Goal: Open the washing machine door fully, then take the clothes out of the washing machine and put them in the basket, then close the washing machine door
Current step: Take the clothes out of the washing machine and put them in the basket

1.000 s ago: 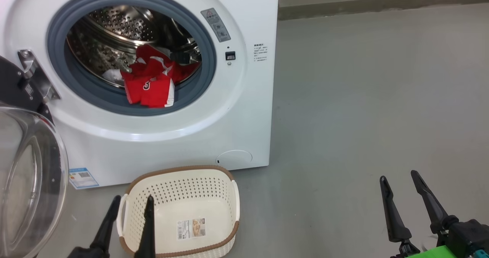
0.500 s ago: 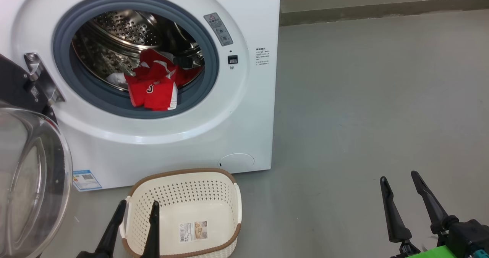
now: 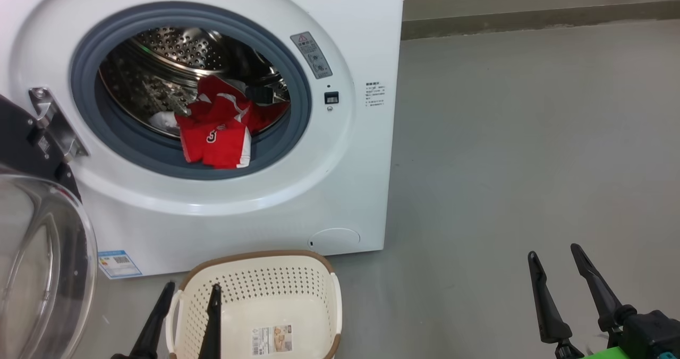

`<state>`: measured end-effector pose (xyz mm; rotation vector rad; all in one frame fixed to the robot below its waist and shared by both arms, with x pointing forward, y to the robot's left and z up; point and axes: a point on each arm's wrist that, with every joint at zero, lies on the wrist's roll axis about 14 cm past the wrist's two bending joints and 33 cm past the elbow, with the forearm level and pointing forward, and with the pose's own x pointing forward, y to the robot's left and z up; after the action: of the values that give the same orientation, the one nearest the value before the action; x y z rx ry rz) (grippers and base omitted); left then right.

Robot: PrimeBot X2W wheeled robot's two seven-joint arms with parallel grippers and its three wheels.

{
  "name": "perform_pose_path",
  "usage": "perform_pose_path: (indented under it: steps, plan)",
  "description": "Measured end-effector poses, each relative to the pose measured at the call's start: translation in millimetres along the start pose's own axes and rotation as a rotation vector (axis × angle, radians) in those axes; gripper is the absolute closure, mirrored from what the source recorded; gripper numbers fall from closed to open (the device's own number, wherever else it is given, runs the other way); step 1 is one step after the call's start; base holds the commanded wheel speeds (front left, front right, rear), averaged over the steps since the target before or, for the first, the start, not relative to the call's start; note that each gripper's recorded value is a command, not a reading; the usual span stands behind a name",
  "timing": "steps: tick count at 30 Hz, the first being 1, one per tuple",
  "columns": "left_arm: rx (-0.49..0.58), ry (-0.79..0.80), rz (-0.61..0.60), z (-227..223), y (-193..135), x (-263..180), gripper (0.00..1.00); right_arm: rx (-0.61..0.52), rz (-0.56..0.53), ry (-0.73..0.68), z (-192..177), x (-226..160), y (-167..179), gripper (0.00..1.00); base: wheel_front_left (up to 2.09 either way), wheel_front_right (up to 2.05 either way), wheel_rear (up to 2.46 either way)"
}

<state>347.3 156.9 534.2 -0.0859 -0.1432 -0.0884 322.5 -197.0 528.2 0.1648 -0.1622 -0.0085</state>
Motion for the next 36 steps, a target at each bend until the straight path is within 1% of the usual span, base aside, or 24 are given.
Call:
perform_pose_path:
  steps: [7, 9, 25, 36]
  plan:
    - [-0.016, -0.008, 0.006, 2.0, 0.7, -1.3, 0.0, 0.007, 0.009, 0.007, -2.4, 2.6, 2.9, 0.0, 0.64, -0.64, 0.0]
    - [-0.031, -0.012, 0.01, 3.0, 0.7, -1.3, 0.0, 0.008, 0.011, 0.007, -2.6, 2.8, 3.5, 0.0, 0.05, -0.05, 0.0]
    - [-0.054, -0.022, -0.007, 7.0, -7.4, 0.3, 0.0, 0.014, 0.003, 0.0, -0.4, 1.0, 1.5, 0.0, 0.0, 0.0, 0.0]
    - [-0.048, -0.025, 0.021, 8.5, -4.1, 1.9, 0.0, 0.014, 0.0, 0.006, -2.1, 1.0, 0.5, 0.0, 0.0, 0.0, 0.0]
